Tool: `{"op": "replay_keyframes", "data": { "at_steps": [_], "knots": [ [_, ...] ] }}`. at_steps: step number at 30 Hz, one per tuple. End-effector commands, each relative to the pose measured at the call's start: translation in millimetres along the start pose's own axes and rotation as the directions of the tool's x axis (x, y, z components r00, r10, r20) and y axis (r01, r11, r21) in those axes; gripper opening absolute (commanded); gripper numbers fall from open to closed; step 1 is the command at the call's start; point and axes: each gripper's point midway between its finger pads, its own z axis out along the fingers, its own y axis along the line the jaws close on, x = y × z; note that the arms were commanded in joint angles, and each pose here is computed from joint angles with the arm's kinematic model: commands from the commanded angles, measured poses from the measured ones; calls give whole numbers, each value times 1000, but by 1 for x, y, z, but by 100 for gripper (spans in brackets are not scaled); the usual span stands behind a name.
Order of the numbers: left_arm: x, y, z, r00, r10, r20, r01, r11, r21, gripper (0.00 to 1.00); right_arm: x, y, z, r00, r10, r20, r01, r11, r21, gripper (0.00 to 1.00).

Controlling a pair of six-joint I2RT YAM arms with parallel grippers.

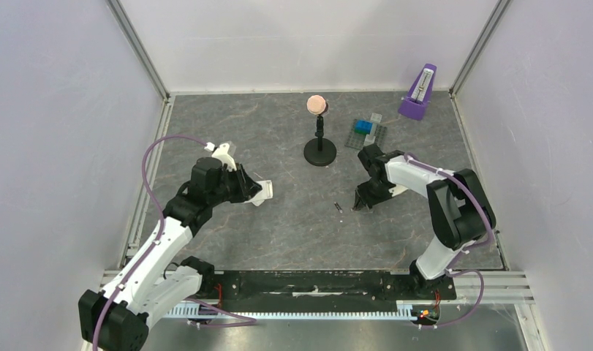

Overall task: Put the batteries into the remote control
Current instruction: Pick up the battery from the center of the board.

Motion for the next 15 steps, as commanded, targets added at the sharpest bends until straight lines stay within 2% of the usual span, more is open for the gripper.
{"op": "replay_keyframes", "data": {
  "at_steps": [1,8,15],
  "knots": [
    [-13,-4,-1,998,44,53,-45,999,18,2,-21,-14,2,990,-75,116,71,997,43,0],
    [-18,-17,-6,997,19,68,-24,997,74,2,-41,10,-42,920,-271,283,314,942,-120,0],
    [-19,-43,-15,997,-56,62,42,978,203,2,-35,25,-98,839,-345,420,511,763,-395,0]
  ]
}}
